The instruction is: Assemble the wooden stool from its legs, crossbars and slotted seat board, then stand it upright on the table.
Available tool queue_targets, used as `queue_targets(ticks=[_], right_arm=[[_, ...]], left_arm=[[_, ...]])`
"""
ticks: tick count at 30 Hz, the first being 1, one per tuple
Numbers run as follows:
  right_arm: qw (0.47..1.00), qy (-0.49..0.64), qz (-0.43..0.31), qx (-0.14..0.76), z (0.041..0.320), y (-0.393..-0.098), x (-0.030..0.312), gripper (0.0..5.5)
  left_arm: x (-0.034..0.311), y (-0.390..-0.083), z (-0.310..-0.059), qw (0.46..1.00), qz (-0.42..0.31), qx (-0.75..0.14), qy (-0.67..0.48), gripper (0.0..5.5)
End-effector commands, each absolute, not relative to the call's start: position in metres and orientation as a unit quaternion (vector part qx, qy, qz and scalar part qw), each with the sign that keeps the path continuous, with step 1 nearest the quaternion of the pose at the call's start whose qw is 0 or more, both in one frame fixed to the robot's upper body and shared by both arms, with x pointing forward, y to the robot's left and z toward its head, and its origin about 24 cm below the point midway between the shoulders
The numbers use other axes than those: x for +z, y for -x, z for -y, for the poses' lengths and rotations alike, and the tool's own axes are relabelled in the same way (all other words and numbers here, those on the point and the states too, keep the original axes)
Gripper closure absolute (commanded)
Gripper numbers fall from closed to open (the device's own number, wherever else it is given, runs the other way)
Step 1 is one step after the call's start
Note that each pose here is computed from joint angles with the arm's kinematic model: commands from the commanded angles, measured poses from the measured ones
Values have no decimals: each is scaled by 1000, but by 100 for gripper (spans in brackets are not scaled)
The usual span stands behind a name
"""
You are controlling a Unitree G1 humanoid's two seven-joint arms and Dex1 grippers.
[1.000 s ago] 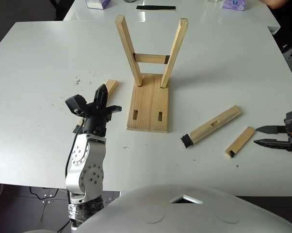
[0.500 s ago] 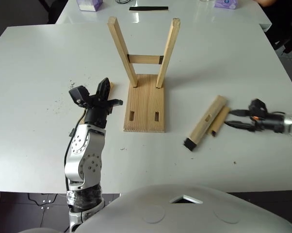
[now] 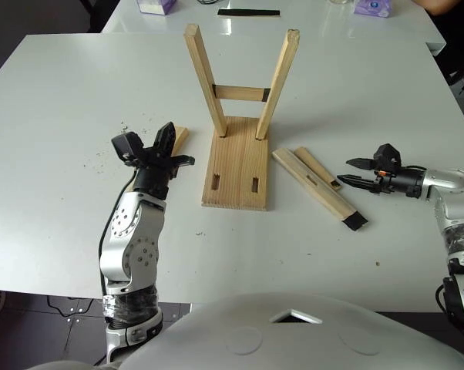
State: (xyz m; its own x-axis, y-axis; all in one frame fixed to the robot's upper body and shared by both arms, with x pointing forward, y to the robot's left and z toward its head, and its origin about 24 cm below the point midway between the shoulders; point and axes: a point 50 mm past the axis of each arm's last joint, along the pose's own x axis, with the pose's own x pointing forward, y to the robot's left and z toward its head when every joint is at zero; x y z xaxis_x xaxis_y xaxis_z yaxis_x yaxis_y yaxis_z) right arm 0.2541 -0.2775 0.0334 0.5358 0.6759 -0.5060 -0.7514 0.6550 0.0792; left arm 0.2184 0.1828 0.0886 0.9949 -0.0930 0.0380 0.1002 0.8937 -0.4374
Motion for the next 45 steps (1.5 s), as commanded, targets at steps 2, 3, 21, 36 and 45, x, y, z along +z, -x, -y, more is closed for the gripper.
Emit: queue_targets(ticks=[2, 3, 21, 36, 45], right_arm=[[870, 41, -243, 428, 257, -236, 37, 261], [869, 45, -248, 425, 260, -232, 36, 261], [876, 68, -253, 404, 283, -198, 45, 261], [885, 65, -221, 405, 270, -218, 57, 261], [873, 75, -256, 409, 259, -214, 34, 261]], left_arm=[[86, -219, -179, 973, -1, -59, 222, 550], [86, -219, -179, 973, -2, -59, 221, 550], [76, -216, -179, 974, -25, -63, 218, 550], [72, -216, -178, 974, -24, -50, 219, 550], [70, -214, -175, 973, -22, -45, 227, 550]])
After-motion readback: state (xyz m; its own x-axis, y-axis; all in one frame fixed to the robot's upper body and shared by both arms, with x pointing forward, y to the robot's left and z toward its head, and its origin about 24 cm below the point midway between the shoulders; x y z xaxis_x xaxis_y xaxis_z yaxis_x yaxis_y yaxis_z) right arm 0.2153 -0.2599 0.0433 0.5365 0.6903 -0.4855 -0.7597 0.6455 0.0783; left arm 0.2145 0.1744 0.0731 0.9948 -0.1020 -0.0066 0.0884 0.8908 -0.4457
